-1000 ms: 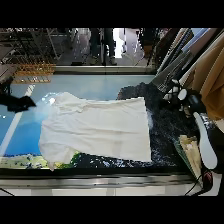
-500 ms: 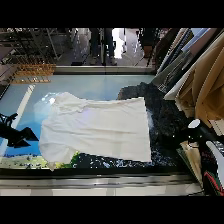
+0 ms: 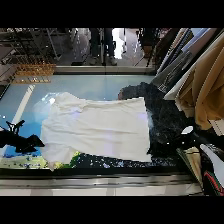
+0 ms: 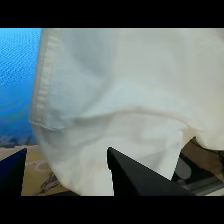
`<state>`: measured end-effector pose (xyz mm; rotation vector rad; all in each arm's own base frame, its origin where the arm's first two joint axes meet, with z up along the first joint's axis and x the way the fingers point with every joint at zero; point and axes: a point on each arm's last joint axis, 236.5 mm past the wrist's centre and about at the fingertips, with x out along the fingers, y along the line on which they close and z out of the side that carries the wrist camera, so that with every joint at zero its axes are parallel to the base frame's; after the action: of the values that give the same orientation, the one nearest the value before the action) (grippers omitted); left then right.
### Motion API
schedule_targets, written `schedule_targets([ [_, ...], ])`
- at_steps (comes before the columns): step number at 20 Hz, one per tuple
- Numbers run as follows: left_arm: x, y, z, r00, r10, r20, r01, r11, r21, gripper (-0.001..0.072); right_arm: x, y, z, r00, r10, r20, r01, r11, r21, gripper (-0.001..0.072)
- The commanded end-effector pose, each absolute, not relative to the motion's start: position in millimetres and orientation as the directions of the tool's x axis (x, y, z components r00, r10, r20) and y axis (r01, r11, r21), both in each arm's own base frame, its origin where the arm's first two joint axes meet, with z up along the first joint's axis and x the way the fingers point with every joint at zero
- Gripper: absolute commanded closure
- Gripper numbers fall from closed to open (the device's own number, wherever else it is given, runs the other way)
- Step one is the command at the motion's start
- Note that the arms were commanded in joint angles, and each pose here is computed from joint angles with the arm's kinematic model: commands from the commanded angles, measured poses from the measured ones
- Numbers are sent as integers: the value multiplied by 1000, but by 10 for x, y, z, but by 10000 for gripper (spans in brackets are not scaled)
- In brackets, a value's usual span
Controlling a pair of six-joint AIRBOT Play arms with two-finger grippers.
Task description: Fold the clothes and pants, and hang the long-sleeved shirts on hangers.
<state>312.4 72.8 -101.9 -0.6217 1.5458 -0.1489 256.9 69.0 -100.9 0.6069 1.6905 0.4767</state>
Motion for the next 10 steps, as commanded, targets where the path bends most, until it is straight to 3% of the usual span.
schedule_targets([
  [1,3083,706,-1127,52,-460,-886,-286,843,-455,334,2547,806,-1181,-175,608,-775,97,794,601,462],
  [2,3056,680,-1145,44,-466,-884,-288,841,-458,483,2573,829,-1162,-164,618,-769,95,786,611,646],
  [3,3034,635,-1127,33,-480,-876,-285,836,-469,708,2575,845,-1117,-160,630,-760,78,775,627,697],
  [7,3295,570,-497,141,-533,-834,-194,811,-552,706,2733,780,-485,-75,620,-781,-81,777,624,700],
  [10,3737,502,889,395,-598,-698,7,761,-648,707,3150,585,741,249,530,-810,-264,842,470,700],
])
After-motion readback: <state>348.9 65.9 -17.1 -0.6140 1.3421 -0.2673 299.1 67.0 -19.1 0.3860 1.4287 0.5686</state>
